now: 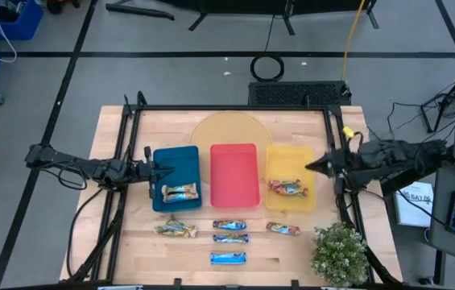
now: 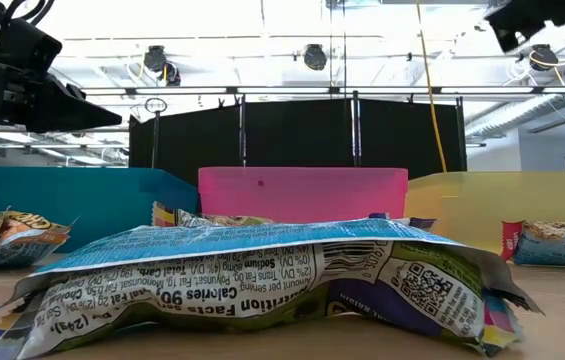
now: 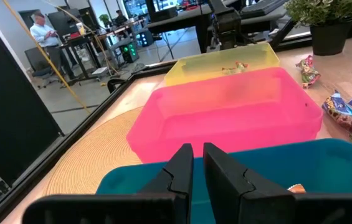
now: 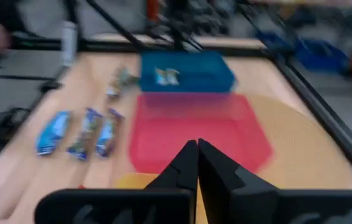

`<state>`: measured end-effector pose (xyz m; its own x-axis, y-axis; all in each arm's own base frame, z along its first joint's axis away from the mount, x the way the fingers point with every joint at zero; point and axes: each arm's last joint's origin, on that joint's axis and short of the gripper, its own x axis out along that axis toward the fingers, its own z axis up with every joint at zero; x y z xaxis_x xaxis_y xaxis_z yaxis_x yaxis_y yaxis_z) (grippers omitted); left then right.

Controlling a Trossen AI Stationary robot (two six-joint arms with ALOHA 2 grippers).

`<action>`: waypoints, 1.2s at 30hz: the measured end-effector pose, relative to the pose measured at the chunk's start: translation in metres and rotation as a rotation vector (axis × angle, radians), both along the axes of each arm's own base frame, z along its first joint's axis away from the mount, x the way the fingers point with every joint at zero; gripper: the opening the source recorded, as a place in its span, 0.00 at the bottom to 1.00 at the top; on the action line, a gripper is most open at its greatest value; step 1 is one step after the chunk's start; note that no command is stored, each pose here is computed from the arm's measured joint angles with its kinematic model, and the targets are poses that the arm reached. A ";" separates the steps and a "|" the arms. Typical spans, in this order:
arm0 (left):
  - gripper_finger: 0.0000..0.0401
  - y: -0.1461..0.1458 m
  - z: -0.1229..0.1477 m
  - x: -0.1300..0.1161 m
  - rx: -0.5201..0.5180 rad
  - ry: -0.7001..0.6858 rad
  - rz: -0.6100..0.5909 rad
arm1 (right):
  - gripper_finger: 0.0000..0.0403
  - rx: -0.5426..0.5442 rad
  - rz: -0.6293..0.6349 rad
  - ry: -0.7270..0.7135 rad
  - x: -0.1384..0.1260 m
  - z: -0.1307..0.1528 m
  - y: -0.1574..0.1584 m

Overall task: Pick and place Granola Bars by type
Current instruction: Put the bottom green granola bar into the blue bin

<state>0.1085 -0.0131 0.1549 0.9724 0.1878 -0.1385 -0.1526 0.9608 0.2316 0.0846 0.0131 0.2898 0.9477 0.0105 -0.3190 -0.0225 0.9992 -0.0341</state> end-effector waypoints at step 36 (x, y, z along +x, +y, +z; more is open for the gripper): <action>0.12 0.001 0.001 0.000 0.060 0.003 0.024 | 0.00 -0.174 -0.025 -0.333 0.014 -0.100 -0.012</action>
